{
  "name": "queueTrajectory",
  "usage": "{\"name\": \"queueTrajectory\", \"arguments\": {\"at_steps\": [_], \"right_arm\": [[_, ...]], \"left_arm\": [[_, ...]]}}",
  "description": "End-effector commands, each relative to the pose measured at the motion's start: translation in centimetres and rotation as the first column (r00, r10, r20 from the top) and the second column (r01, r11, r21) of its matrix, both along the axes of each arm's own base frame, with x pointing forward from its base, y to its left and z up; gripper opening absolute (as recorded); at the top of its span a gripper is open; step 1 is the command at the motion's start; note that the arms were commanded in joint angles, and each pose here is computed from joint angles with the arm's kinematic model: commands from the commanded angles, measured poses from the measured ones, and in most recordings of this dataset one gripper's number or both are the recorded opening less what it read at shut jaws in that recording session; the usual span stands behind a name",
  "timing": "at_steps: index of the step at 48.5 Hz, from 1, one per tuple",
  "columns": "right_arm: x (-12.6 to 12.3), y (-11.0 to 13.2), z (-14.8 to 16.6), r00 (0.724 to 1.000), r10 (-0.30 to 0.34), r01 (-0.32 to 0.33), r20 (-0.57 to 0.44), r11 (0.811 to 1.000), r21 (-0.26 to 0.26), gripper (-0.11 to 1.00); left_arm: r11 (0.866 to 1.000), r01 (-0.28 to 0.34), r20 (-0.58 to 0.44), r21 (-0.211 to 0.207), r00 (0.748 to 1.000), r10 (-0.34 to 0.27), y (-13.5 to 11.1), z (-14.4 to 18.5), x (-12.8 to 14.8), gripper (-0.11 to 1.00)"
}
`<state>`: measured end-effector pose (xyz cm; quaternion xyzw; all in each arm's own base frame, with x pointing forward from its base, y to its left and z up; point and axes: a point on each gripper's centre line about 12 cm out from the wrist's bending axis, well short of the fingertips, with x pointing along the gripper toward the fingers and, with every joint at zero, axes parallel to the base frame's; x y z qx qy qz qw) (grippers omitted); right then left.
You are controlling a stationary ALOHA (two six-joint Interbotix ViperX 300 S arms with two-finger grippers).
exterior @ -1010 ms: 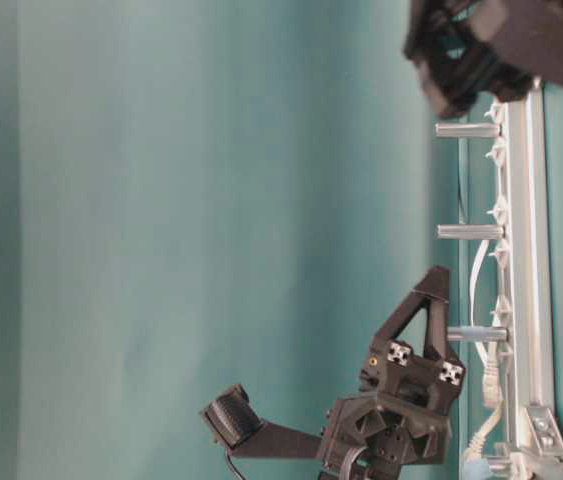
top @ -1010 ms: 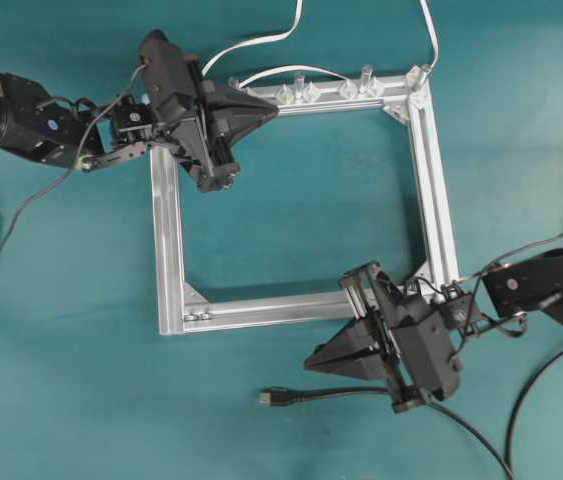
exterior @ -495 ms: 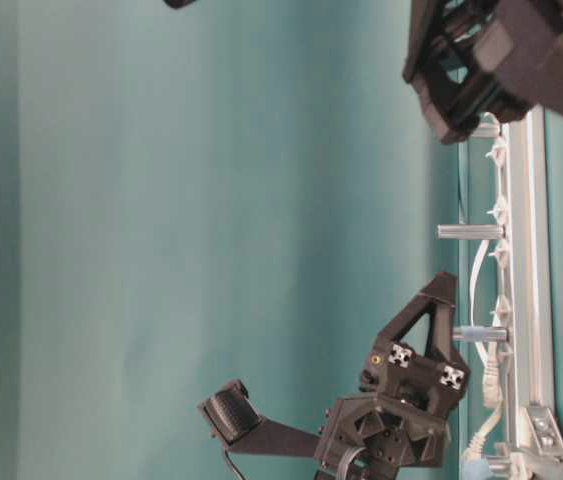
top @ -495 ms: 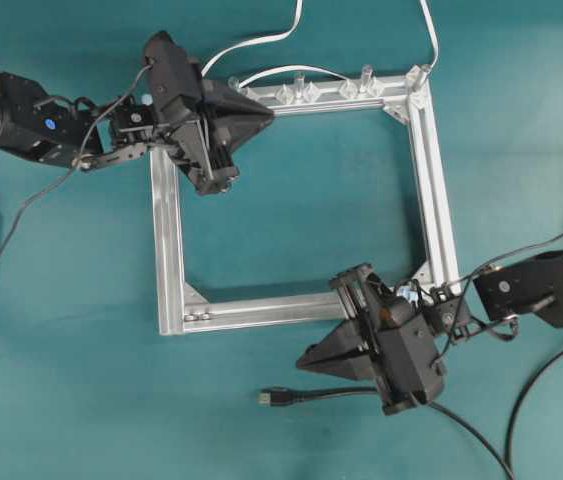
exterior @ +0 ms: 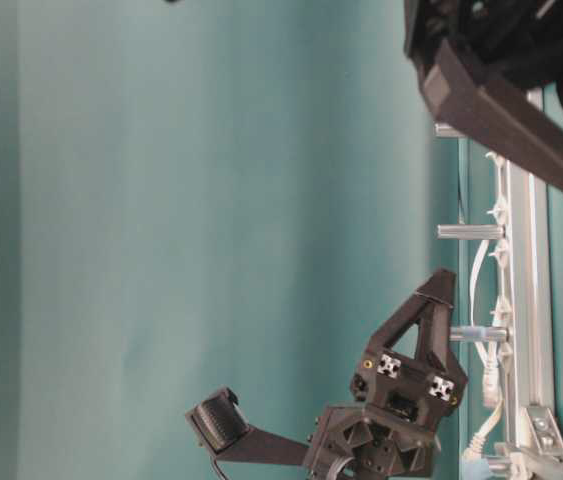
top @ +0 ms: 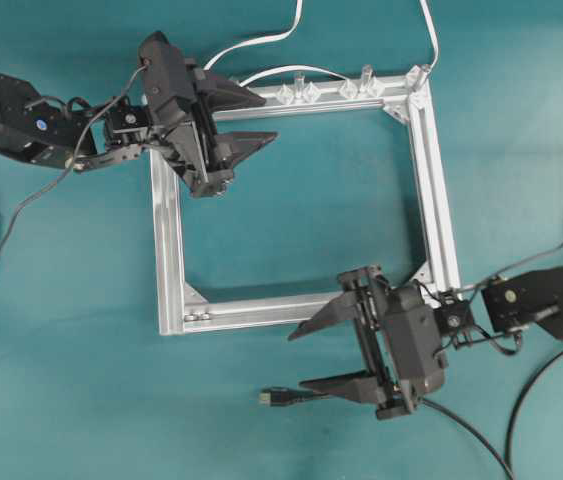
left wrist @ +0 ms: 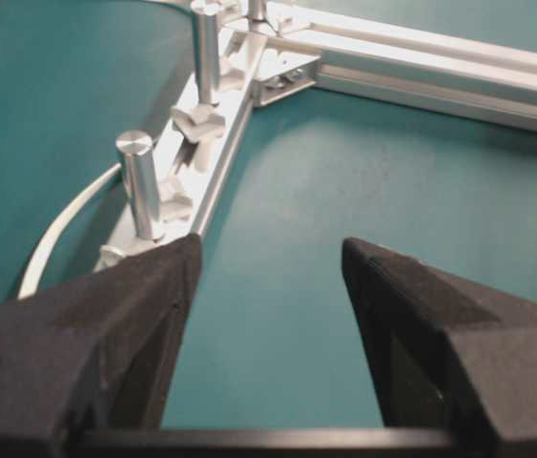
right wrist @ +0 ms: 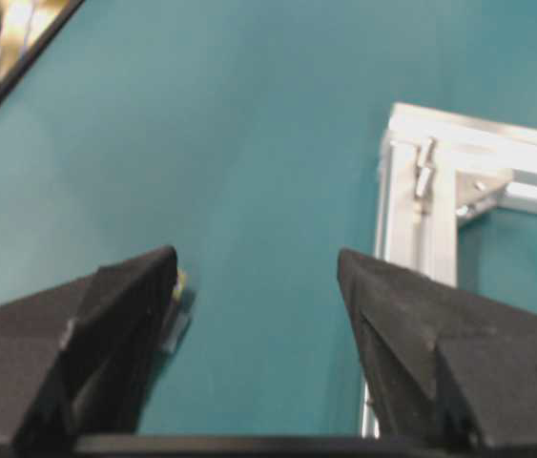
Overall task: Insert the wire through the string loop located on the right side.
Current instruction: 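Open the right gripper and lower it over the black USB cable plug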
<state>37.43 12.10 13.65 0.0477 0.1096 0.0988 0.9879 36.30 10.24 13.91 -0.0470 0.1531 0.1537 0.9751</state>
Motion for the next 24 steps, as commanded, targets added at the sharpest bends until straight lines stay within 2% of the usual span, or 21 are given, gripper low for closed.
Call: {"name": "queueTrajectory", "arguments": {"at_steps": [1, 14, 24], "right_arm": [[-0.2, 0.7, 0.5, 0.999, -0.042, 0.041, 0.031, 0.998, 0.041, 0.78], [-0.7, 2.4, -0.1, 0.985, -0.171, 0.170, 0.011, 0.983, 0.066, 0.78], [-0.8, 2.6, -0.1, 0.982, -0.188, 0.188, 0.004, 0.980, 0.061, 0.78]], "left_arm": [[1.000, 0.005, 0.043, 0.012, 0.999, -0.005, -0.1, 1.5, 0.3, 0.64], [1.000, 0.005, 0.041, 0.011, 0.999, -0.005, -0.1, 1.6, 0.3, 0.66], [1.000, 0.005, 0.034, 0.009, 0.999, -0.006, -0.1, 1.5, 0.3, 0.67]]}}
